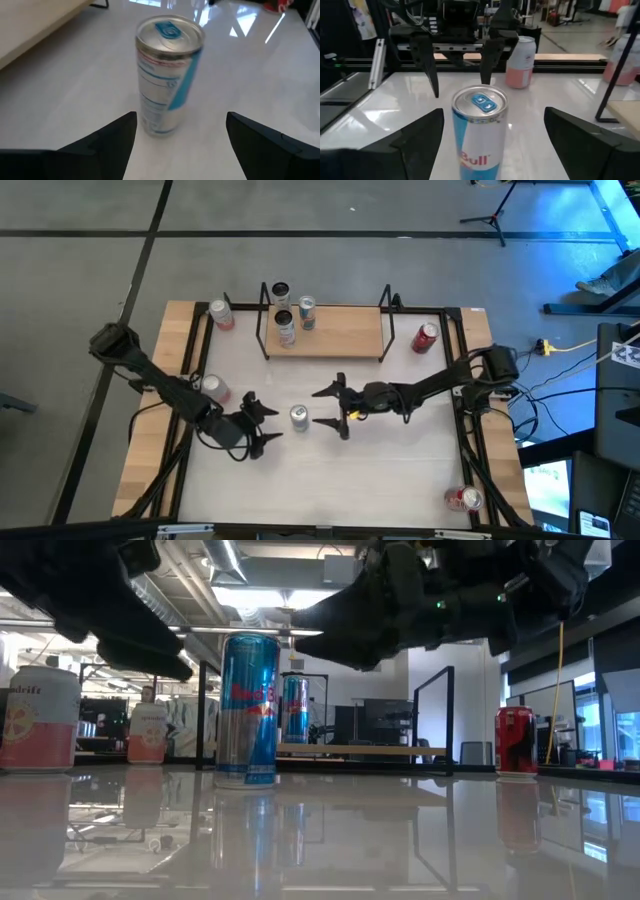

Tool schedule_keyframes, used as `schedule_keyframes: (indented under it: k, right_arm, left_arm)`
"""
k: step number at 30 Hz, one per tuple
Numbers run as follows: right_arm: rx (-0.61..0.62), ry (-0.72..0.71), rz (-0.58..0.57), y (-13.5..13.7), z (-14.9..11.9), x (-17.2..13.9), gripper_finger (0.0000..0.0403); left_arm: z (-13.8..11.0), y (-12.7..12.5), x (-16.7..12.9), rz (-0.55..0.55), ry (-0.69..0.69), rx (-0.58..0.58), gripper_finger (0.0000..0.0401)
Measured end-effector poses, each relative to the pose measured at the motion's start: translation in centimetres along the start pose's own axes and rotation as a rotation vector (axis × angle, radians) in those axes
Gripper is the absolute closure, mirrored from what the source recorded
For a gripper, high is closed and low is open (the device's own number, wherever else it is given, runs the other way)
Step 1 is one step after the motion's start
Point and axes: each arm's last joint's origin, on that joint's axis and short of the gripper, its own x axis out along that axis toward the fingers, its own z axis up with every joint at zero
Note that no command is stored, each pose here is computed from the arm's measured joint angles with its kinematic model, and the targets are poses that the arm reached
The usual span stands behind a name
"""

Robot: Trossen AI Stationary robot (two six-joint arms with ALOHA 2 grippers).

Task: Place canned beverage on shelf
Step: Put the blue soda can on the shelf aligned with the other blue soda can

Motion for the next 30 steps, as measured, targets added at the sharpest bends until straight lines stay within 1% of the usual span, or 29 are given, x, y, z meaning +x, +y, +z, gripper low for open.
schedule_keyframes:
  k: [5,10,14,20,26,28,30]
  right_arm:
    - [-0.003,-0.002,-0.022,0.0,-0.4,1.2,0.0063]
    - [-0.017,0.037,0.020,0.3,-0.4,3.2,0.0063]
    - [-0.031,0.075,0.019,0.4,-0.2,4.2,0.0063]
    - [-0.038,0.082,0.012,0.4,0.1,4.8,0.0063]
    - [-0.042,0.108,0.006,0.2,-1.0,5.8,0.0064]
    - [-0.043,0.108,0.006,0.2,-1.1,6.1,0.0071]
    - [-0.057,0.100,0.005,0.2,-0.9,6.4,0.0089]
  left_arm:
    - [-0.2,1.0,0.6,0.024,-0.020,-0.026,0.0104]
    - [-0.2,1.4,0.9,0.045,-0.020,-0.024,0.0104]
    - [-0.2,1.4,0.9,0.046,-0.021,-0.012,0.0104]
    - [-0.2,1.4,0.9,0.045,-0.021,-0.011,0.0104]
    - [-0.1,1.4,0.9,0.043,-0.024,-0.012,0.0104]
    - [-0.1,1.4,0.9,0.042,-0.024,-0.013,0.0104]
    - [-0.1,1.4,0.9,0.040,-0.028,-0.016,0.0104]
